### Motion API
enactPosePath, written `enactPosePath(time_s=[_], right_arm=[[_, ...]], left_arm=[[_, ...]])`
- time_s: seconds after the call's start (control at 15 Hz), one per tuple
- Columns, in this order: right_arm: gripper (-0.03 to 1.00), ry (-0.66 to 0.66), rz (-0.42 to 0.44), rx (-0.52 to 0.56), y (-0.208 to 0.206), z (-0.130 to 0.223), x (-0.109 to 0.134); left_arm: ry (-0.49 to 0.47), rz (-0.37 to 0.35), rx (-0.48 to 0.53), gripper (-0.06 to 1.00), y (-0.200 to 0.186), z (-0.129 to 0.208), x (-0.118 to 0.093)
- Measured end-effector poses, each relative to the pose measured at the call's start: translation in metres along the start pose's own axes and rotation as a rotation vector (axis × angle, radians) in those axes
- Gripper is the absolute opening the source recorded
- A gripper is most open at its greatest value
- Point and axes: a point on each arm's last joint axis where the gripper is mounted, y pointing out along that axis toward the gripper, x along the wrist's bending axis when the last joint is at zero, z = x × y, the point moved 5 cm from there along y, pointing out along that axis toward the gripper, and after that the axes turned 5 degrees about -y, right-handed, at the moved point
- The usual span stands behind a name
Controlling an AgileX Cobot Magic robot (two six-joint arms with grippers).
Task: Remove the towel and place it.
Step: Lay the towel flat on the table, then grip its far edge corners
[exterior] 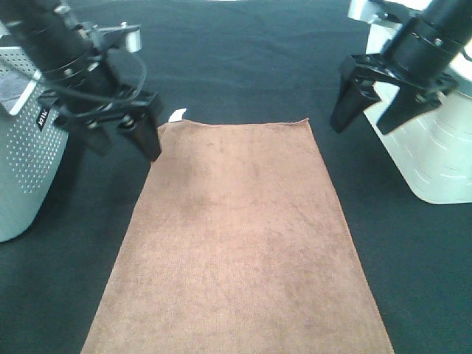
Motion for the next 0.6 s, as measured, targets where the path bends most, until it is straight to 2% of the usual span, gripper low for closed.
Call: enactPosePath(time_s=[0.27, 0.6], right_arm=[[0.77, -0.032, 0.011, 0.029, 0.02, -0.048, -0.021], [0.77, -0.058, 0.02, -0.023, 0.042, -0.099, -0.04]], left_arm=[[-0.075, 0.0, -0.054, 0.72, 0.016, -0.047, 0.034], [-0.147, 0.009, -0.077, 0.72, 0.036, -0.074, 0.08]])
